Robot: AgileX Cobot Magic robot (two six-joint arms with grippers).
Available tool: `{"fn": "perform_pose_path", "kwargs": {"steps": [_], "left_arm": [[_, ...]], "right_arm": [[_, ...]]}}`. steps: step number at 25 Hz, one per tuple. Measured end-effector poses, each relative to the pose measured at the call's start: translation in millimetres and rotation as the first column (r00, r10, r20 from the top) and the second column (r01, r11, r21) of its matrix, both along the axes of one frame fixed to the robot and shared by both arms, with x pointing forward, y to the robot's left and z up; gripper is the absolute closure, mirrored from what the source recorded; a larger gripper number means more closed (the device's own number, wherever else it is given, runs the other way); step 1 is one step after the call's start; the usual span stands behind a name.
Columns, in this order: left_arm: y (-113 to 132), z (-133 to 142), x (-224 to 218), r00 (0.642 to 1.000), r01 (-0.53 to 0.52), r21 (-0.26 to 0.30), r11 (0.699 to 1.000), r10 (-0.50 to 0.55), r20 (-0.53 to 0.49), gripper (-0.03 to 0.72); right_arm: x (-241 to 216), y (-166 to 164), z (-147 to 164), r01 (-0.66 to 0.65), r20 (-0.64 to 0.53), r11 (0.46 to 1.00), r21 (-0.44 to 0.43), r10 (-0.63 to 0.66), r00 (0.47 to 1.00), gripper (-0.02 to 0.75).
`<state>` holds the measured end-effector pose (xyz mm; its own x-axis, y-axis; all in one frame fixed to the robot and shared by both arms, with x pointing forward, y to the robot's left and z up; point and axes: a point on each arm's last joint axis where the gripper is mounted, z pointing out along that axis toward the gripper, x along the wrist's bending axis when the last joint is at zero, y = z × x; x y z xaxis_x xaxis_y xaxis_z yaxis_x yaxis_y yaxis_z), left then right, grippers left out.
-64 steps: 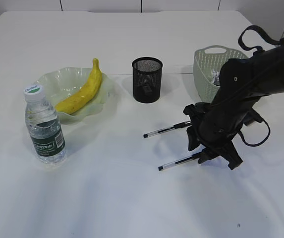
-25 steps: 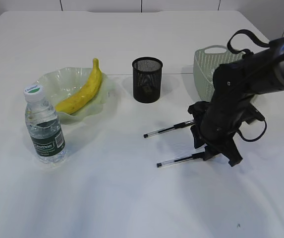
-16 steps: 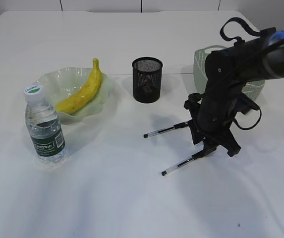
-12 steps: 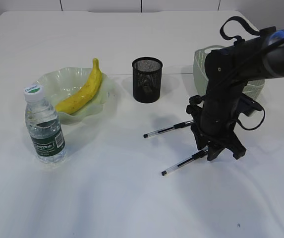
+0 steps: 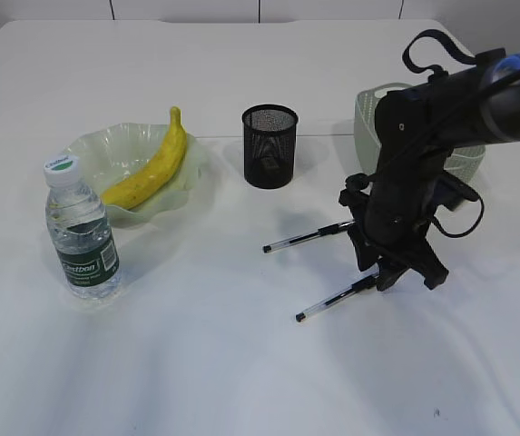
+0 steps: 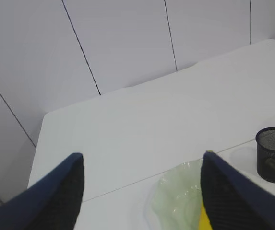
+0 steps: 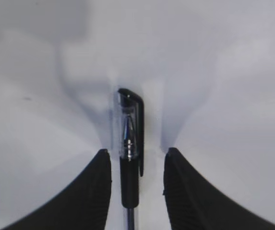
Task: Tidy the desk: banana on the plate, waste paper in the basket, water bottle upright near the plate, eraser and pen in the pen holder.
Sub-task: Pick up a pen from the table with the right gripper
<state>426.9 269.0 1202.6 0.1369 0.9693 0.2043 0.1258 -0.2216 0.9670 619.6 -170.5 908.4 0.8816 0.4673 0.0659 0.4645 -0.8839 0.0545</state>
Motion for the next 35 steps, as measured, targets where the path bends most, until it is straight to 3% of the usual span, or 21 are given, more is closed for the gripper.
{"fn": "perform_pose_path", "kwargs": {"steps": [35], "left_arm": [[1.2, -0.9, 0.0, 1.0, -0.009, 0.024, 1.0, 0.009, -0.008, 0.151]], "right_arm": [[1.9, 0.8, -8.7, -0.006, -0.001, 1.0, 0.0, 0.006, 1.0, 0.457]]}}
